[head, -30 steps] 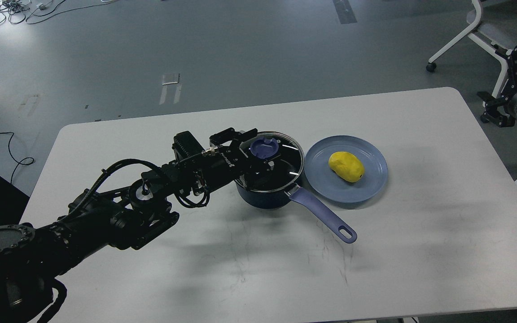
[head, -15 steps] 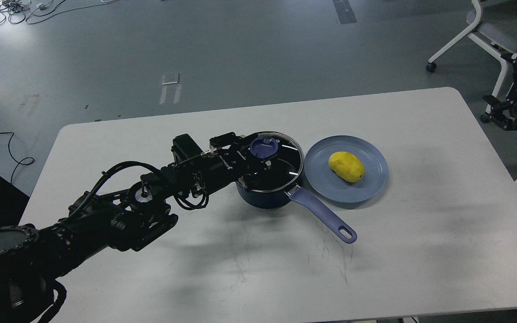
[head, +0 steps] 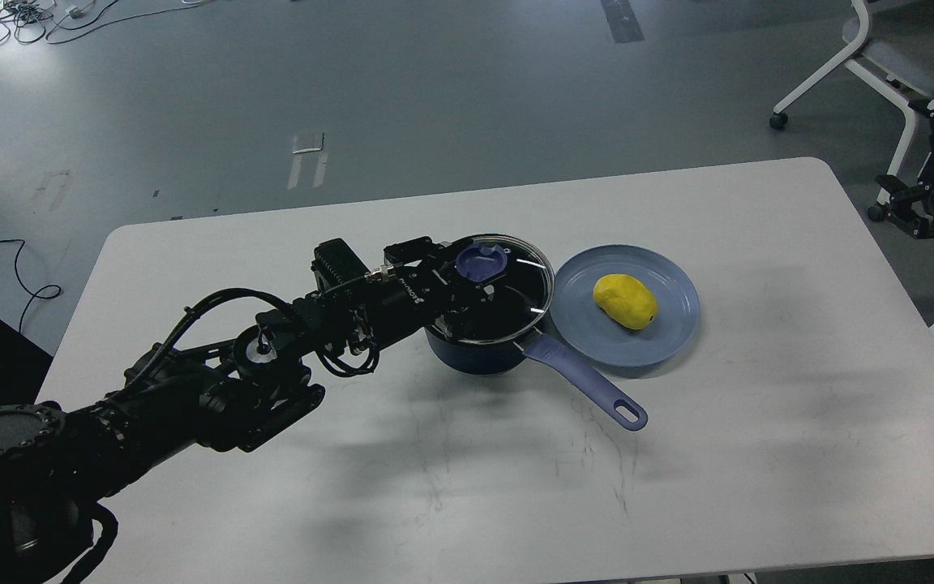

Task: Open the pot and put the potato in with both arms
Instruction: 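Lift the glass lid off the pot with the left gripper, then lower the glass lid onto the table beside the pot and release, then reach the right gripper to the yellow potato on the blue plate and grasp, then lift the yellow potato off the plate with the right gripper, then move the potato over the pot, drop it in, withdraw right gripper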

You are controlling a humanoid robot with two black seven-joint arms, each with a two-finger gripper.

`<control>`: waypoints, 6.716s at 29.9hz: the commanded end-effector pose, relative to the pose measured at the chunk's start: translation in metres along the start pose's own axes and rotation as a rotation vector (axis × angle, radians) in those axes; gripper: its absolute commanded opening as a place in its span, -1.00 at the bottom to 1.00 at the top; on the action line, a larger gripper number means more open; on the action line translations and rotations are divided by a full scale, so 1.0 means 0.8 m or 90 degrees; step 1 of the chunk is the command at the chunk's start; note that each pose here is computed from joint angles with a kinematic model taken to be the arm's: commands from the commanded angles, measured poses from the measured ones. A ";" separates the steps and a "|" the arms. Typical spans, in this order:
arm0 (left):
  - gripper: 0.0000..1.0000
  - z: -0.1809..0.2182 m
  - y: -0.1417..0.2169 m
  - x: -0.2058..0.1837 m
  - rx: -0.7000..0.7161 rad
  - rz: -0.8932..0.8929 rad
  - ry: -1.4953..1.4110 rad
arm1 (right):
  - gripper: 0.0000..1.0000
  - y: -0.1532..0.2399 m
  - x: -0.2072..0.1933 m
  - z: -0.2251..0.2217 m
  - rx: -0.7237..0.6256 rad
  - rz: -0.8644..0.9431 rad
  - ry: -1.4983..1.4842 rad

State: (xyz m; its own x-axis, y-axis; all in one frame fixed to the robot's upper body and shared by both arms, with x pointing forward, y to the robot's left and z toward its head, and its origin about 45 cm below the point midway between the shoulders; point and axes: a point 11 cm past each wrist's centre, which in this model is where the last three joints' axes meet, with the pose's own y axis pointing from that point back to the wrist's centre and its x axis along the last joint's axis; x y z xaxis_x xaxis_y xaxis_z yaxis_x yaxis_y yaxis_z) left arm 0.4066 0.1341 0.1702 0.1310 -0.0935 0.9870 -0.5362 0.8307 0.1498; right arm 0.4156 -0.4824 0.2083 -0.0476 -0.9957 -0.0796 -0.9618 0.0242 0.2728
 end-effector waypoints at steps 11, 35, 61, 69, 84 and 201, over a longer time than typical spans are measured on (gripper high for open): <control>-0.13 -0.101 0.099 0.112 0.119 0.074 -0.018 | 1.00 -0.003 -0.012 0.008 -0.010 -0.014 0.006; -0.13 -0.072 0.240 -0.094 0.220 -0.102 0.131 | 1.00 -0.010 -0.037 0.031 -0.035 -0.038 0.014; 0.98 -0.060 0.241 -0.170 0.273 -0.149 0.165 | 1.00 -0.010 -0.035 0.032 -0.036 -0.035 0.013; 0.98 -0.079 0.237 -0.150 0.331 -0.080 0.223 | 1.00 -0.012 -0.039 0.026 -0.029 -0.040 0.013; 0.98 -0.108 0.241 -0.075 0.358 0.037 0.271 | 1.00 -0.017 -0.054 0.020 -0.023 -0.061 0.017; 0.98 -0.166 0.119 0.127 0.233 0.390 0.865 | 1.00 -0.026 -0.483 0.053 0.292 -0.550 0.832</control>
State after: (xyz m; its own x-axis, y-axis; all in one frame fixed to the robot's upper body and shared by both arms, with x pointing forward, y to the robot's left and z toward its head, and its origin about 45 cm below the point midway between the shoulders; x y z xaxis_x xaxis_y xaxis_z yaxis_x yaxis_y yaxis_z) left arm 0.4774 0.2791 0.2709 0.3460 0.9269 0.1457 -0.9348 0.3538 -0.0309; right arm 0.4401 -0.0872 0.1887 0.5325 -0.0909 0.8416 -0.5732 -0.7703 0.2795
